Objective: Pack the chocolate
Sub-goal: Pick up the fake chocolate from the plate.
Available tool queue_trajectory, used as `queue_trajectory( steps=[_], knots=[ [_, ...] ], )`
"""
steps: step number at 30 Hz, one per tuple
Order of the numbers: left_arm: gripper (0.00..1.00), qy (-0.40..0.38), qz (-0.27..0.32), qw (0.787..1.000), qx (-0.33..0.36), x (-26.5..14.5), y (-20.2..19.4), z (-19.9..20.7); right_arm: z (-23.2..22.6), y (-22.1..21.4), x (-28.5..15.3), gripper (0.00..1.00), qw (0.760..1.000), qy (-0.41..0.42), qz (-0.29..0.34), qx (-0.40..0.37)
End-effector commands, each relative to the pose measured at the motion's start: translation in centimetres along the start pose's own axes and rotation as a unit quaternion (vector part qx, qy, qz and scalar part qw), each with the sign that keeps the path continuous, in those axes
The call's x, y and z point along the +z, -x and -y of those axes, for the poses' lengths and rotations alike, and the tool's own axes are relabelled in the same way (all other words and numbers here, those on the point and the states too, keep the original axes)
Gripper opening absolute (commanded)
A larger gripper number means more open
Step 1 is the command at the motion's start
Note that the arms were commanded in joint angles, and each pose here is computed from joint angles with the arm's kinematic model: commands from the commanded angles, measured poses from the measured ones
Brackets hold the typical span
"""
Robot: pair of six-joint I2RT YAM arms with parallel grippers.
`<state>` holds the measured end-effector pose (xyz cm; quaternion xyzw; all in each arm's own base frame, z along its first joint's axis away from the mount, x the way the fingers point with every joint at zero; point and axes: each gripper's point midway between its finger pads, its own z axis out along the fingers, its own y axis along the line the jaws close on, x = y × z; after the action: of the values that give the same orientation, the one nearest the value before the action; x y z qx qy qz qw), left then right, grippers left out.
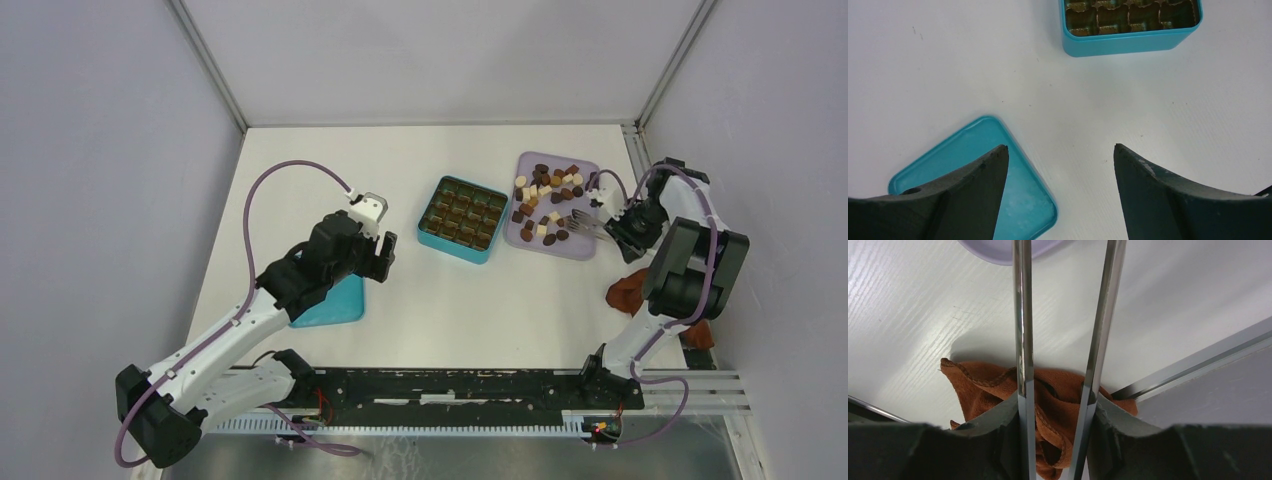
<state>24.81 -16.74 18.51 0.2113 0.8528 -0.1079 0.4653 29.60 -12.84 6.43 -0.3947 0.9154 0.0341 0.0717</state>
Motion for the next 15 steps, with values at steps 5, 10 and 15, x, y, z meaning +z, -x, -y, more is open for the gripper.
queue_trajectory(
  steps=[5,10,15],
  knots=[
    [0.82,0.006,0.006,1.0,0.022,0.1,0.4,-0.4,-0.4,1.6,-0.8,0.44,0.999,0.012,0.016,-0.038],
    [0.82,0.006,0.006,1.0,0.022,0.1,0.4,-0.4,-1.5,1.8,-0.9,0.44,0.998,0.026,0.018,-0.056],
    [0.82,0.006,0.006,1.0,0.022,0.1,0.4,-0.4,-2.3,1.7,-0.9,0.45,0.997,0.029,0.016,-0.067]
  ],
)
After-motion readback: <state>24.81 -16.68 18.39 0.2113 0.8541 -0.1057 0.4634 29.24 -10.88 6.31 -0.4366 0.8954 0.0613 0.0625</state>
